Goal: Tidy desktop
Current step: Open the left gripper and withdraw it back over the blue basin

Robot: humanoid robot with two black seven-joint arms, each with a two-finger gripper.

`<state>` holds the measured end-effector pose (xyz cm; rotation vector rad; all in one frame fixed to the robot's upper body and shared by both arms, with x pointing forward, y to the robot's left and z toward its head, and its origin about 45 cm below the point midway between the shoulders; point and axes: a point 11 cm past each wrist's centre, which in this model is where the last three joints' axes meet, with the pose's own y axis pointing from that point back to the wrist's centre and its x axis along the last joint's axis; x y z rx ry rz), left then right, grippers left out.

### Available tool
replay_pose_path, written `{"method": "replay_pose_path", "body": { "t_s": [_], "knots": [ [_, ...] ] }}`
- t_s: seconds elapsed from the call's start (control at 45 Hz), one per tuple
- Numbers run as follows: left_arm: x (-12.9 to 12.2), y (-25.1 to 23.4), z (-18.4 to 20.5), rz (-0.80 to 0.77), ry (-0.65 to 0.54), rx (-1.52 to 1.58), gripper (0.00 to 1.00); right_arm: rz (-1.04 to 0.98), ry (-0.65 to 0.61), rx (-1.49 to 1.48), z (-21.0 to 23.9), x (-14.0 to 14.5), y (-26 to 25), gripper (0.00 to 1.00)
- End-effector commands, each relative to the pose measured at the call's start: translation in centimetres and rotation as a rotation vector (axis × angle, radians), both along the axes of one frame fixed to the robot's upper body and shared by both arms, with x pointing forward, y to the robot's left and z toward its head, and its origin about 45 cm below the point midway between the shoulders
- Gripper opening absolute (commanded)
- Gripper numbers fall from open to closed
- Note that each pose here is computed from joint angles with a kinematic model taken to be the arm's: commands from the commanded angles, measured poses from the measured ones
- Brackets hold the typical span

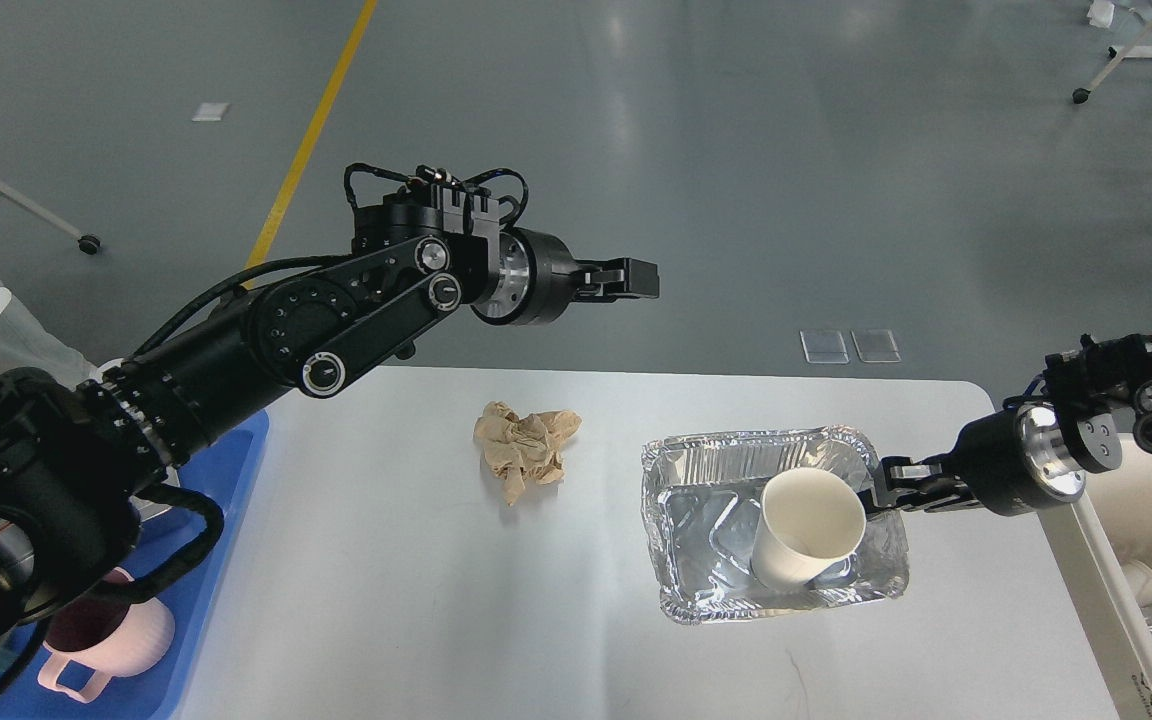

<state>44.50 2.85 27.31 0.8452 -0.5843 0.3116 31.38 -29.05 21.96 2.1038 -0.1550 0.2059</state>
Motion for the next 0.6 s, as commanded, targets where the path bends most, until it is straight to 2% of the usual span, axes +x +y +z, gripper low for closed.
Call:
{"method": "replay_pose_path", "body": {
  "t_s": [0.0,0.156,0.311,0.333,0.578],
  "knots": [
    [0.1,4.0,-1.4,0.017,-0.013,0.060,0.74,-0.004,0.000,0.000,0.0,0.0,-0.1,0.00],
    [-0.7,10.2,-4.1,0.024,-0.026,0.198,0.74,-0.003,-0.002,0.002,0.0,0.0,0.0,0.00],
    [-2.2,13.4,-5.5,-0.002,-0.005,0.282,0.74,-0.003,0.000,0.004,-0.1,-0.1,0.0,0.00],
    [-3.4,15.0,-6.0,-0.028,0.035,0.319,0.74,-0.005,0.001,0.003,-0.1,-0.1,-0.1,0.00],
    [-7.6,20.4,-6.7,-0.086,0.082,0.435,0.74,-0.004,0.008,0.005,-0.3,-0.3,0.0,0.00]
  ]
}}
